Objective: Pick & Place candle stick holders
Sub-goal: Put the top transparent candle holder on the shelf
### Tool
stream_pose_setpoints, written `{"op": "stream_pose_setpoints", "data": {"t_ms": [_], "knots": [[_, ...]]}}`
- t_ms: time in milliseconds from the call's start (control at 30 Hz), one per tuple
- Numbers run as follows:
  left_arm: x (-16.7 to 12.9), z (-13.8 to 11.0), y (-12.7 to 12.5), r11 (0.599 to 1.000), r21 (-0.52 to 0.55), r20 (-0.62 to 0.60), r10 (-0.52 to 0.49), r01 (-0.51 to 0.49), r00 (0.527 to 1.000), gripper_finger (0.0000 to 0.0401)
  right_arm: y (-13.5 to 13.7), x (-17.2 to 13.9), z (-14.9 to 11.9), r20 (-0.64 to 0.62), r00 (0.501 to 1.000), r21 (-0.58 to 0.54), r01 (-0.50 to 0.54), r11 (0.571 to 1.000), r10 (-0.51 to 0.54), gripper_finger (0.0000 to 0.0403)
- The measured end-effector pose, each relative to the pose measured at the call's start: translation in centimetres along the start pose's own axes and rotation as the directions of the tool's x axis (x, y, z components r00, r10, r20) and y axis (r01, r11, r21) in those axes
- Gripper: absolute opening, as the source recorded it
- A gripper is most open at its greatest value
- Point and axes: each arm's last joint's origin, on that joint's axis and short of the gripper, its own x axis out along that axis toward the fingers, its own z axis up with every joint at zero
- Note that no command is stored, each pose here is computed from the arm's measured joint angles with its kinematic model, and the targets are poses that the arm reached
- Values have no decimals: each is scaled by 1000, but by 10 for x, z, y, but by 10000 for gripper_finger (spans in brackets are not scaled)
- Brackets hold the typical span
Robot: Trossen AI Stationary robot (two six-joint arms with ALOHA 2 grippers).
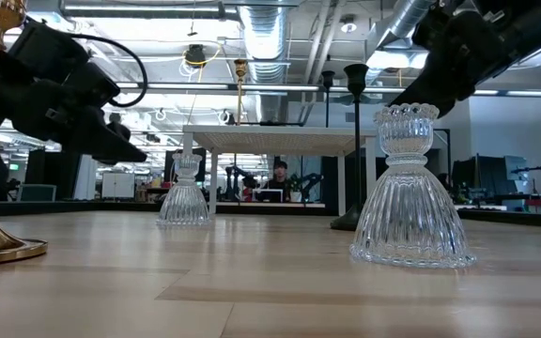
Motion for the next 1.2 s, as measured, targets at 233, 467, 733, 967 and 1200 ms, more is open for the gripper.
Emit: {"op": "stream_pose_setpoints", "data": {"t_ms": [233,467,733,967,1200], "knots": [[5,-3,1,1000,-8,-18,-1,1,1000,186,-2,1,0,0,1000,6,11,1000,-11,0],[15,-3,3,1000,-2,7,1,-1,1000,254,-2,1,0,0,1000,7,10,1000,-10,0],[25,-7,6,998,-53,13,27,-27,1000,278,-2,1,0,0,1000,6,9,1000,-9,0],[33,-7,9,998,-50,23,31,-30,999,278,-2,1,0,0,1000,7,9,1000,-9,0],[55,2,14,998,-53,2,30,-30,1000,278,-2,1,0,-3,1000,5,9,1000,-9,0]]}}
